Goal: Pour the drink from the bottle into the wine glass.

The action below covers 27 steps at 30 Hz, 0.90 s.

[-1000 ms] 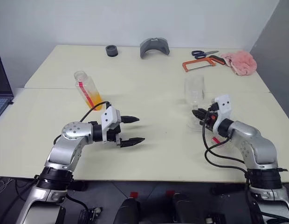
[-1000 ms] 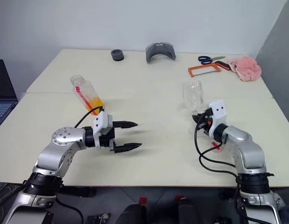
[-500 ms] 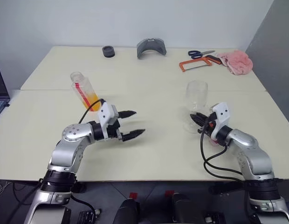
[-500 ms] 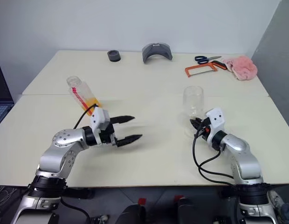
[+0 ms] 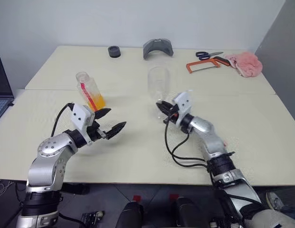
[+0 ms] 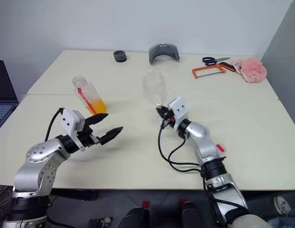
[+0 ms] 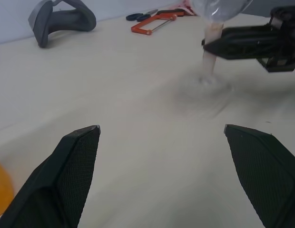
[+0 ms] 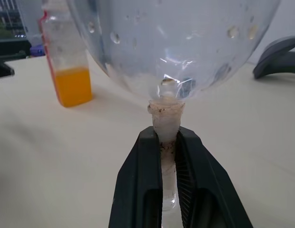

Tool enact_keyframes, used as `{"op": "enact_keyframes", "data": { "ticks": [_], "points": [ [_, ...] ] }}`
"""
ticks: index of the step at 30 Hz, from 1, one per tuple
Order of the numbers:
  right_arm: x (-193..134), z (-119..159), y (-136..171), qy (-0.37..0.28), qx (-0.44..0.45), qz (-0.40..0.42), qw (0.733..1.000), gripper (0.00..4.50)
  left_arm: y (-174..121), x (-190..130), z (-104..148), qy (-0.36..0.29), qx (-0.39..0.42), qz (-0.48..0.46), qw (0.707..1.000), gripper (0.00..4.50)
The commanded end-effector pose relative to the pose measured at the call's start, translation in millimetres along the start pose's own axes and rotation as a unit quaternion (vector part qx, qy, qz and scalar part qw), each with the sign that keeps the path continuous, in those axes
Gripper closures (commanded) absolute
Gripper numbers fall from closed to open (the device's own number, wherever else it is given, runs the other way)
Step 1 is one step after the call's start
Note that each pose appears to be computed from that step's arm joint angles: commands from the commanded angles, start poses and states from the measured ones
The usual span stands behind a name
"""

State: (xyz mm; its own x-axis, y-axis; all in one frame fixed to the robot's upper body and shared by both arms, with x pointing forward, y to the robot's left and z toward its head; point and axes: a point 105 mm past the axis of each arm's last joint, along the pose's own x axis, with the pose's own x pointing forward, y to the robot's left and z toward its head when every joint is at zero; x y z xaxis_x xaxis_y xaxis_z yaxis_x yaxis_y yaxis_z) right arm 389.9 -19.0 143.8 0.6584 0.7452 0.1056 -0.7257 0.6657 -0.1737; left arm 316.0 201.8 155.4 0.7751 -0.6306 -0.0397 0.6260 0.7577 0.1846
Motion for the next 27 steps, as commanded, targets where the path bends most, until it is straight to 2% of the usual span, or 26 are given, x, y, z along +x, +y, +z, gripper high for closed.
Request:
{"op": "enact_keyframes", "data": {
  "ticks": [1, 8, 15, 17, 19, 27],
  "points": [
    [10, 16, 3, -0.038, -0.025, 0.014, 0.999, 4.37, 6, -8, 18, -0.023, 0.028, 0.020, 0.999, 0.00],
    [14, 0, 16, -0.031, -0.008, 0.042, 0.999, 4.37, 11, -15, 24, -0.030, 0.023, 0.037, 0.999, 0.00],
    [13, -2, 18, -0.036, 0.002, 0.048, 0.998, 4.37, 8, -14, 30, -0.037, 0.019, 0.026, 0.999, 0.00],
    [12, -1, 18, -0.038, 0.003, 0.048, 0.998, 3.65, 7, -12, 32, -0.040, 0.021, 0.022, 0.999, 0.00],
    [12, 0, 19, -0.039, 0.004, 0.050, 0.998, 3.14, 6, -10, 34, -0.043, 0.023, 0.019, 0.999, 0.00],
    [11, 1, 21, -0.042, 0.006, 0.054, 0.998, 0.33, 6, -6, 42, -0.054, 0.027, 0.012, 0.998, 0.00]
  ]
}}
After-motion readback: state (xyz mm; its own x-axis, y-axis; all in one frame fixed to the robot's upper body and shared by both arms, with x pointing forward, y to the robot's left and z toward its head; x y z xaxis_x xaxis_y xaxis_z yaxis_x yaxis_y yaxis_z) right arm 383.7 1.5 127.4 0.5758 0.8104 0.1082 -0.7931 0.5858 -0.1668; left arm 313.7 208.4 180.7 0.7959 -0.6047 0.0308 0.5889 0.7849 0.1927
